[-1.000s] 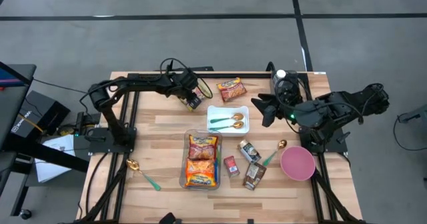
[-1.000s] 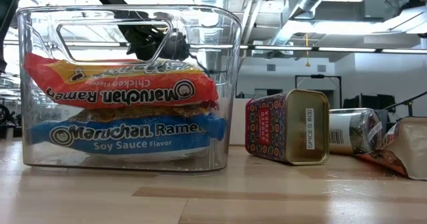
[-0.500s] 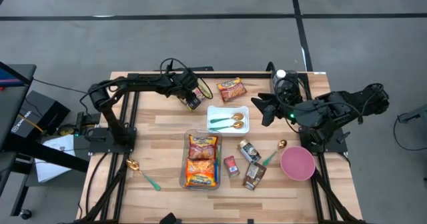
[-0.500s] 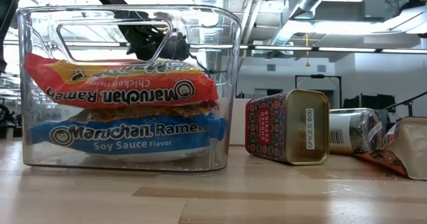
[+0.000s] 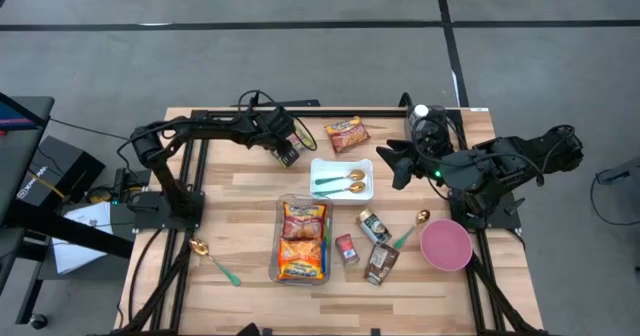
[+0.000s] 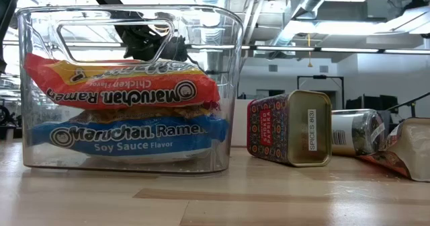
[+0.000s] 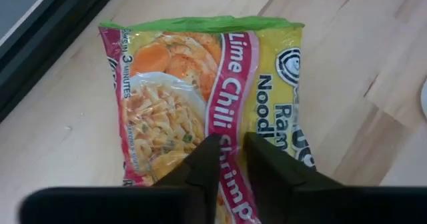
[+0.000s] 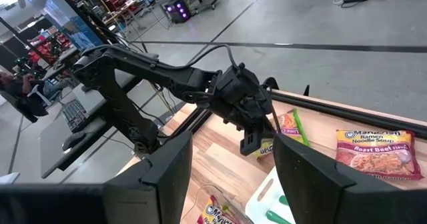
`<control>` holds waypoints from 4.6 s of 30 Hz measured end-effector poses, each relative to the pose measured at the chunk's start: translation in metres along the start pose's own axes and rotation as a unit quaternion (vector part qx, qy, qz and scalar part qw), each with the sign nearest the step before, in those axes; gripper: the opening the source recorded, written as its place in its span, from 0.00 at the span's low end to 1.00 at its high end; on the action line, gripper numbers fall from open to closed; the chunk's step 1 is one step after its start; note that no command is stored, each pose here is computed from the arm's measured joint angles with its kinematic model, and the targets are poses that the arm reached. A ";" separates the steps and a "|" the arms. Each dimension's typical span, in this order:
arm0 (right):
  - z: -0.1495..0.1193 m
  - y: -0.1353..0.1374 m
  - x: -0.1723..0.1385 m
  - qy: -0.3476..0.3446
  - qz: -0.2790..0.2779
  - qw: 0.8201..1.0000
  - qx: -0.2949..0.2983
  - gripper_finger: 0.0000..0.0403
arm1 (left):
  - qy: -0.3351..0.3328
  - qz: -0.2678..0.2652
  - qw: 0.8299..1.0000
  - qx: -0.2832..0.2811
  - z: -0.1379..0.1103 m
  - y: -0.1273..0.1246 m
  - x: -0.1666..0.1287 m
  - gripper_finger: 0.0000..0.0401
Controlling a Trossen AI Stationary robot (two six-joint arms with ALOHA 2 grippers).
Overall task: Pick & Place Food Item
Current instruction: Put the green noodle pack into the transparent bin
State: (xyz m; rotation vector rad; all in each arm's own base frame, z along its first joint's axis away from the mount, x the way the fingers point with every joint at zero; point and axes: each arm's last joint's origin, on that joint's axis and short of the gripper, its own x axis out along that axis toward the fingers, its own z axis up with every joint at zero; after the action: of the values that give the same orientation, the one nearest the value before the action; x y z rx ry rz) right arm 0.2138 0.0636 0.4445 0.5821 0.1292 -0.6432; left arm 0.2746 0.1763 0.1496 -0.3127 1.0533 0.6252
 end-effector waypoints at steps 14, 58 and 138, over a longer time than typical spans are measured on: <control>-0.002 0.002 -0.003 0.004 0.008 1.000 -0.003 0.50 | -0.028 -0.013 0.999 -0.019 0.004 0.003 -0.012 0.00; -0.002 0.002 -0.003 0.000 0.005 1.000 0.005 0.50 | -0.141 -0.301 0.912 0.240 -0.056 -0.139 -0.184 0.00; -0.035 0.015 0.001 0.025 0.008 0.999 -0.031 0.50 | -0.086 -0.311 0.894 0.310 -0.110 -0.247 -0.162 0.12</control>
State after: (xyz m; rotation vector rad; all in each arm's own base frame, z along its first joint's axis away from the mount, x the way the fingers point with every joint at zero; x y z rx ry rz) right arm 0.2258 0.0918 0.4225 0.5396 0.1913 -0.6076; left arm 0.2931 -0.1285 0.2272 -0.0190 0.8609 -0.2686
